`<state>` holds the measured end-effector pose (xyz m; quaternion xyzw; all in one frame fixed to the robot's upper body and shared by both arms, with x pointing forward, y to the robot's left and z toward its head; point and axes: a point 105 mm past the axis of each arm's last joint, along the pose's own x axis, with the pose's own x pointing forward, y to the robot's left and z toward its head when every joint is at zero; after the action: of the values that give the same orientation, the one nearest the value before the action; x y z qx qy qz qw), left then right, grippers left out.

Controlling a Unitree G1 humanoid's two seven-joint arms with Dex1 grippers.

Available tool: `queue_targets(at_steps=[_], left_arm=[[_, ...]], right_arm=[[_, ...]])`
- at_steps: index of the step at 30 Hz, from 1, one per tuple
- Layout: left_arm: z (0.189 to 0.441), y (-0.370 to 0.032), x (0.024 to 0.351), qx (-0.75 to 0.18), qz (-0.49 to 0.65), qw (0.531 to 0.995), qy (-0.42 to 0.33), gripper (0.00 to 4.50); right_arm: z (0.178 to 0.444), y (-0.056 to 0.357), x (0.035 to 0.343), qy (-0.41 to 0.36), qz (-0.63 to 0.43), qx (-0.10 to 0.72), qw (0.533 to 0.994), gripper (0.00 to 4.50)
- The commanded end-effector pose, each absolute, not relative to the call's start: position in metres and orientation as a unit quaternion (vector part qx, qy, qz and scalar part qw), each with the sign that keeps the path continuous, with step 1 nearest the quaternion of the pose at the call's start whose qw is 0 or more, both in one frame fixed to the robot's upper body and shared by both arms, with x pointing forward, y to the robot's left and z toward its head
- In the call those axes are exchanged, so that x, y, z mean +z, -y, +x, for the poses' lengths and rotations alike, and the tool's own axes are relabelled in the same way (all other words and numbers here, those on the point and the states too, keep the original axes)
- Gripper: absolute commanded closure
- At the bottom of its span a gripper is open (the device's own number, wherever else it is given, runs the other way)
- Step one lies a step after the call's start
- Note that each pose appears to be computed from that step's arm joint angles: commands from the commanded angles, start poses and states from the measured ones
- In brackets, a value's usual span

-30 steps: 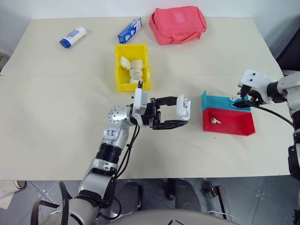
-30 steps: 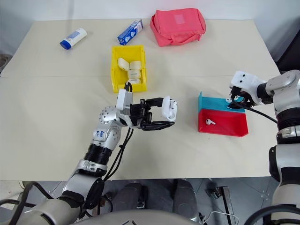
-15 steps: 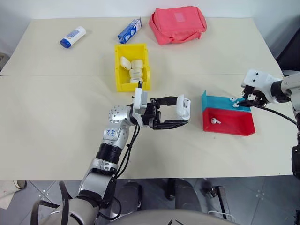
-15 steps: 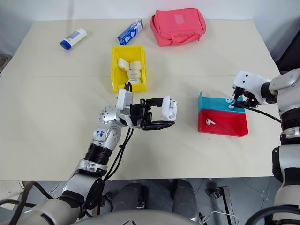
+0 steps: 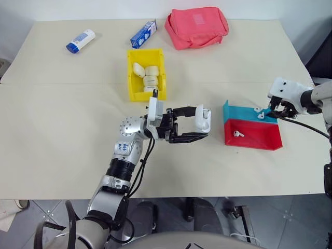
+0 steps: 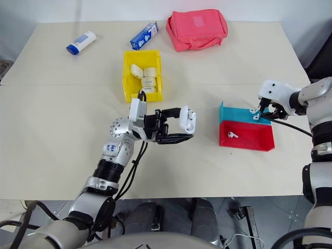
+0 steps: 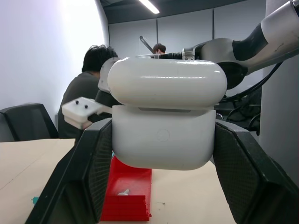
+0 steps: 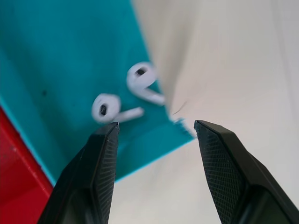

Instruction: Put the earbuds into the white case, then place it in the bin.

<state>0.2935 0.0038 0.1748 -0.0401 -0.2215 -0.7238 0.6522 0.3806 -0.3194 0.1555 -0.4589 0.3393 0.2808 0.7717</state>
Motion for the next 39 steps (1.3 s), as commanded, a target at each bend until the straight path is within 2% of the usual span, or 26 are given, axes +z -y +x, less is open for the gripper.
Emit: queue_targets(at_steps=[1, 29, 35, 39], left_arm=[[0.293, -0.002, 0.183, -0.722, -0.040, 0.648, 0.241, 1.70], [0.295, 0.000, 0.183, -0.722, -0.041, 0.647, 0.243, 1.70], [0.294, 0.000, 0.183, -0.721, -0.041, 0.648, 0.244, 1.70], [0.294, 0.000, 0.182, -0.721, -0.041, 0.648, 0.243, 1.70]], right_arm=[[0.382, 0.318, 0.164, -0.330, -0.474, 0.276, 0.768, 1.84], [0.376, 0.299, 0.173, -0.313, -0.445, 0.298, 0.784, 1.84], [0.371, 0.283, 0.198, -0.286, -0.381, 0.307, 0.824, 1.84], [0.363, 0.277, 0.200, -0.290, -0.353, 0.311, 0.833, 1.84]])
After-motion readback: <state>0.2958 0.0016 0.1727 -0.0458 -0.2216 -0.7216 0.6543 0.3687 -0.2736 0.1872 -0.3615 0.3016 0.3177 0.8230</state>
